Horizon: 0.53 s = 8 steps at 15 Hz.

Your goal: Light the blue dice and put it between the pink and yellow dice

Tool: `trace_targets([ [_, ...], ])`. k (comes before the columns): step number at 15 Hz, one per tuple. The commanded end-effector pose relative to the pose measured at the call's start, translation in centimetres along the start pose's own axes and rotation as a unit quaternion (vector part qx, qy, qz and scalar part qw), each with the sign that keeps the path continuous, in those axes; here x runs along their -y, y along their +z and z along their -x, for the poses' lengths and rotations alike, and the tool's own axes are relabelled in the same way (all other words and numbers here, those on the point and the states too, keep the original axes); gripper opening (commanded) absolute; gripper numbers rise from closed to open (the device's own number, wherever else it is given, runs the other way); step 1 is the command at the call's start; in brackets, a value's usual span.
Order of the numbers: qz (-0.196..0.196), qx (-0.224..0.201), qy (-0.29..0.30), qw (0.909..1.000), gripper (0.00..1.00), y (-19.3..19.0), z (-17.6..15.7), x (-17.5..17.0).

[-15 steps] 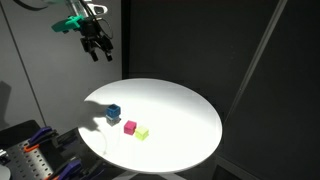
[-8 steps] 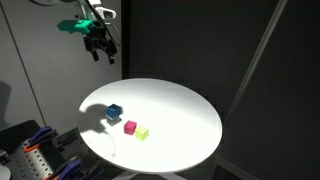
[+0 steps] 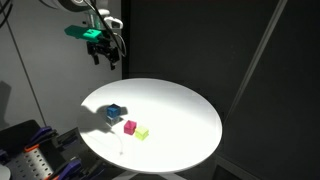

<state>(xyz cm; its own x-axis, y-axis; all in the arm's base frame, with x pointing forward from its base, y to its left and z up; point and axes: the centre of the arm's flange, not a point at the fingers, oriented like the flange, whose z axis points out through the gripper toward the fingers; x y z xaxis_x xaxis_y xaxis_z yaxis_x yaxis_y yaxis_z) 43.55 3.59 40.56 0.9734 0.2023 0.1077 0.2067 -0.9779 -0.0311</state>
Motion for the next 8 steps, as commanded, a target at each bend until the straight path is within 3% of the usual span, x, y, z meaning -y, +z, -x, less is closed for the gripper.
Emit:
trace_targets([
  [1, -0.019, 0.012, -0.004, 0.9997, 1.0, 1.4, -2.0, -0.6],
  [8, -0.026, 0.047, 0.013, 0.9985, 1.0, 4.2, -3.4, -1.6],
])
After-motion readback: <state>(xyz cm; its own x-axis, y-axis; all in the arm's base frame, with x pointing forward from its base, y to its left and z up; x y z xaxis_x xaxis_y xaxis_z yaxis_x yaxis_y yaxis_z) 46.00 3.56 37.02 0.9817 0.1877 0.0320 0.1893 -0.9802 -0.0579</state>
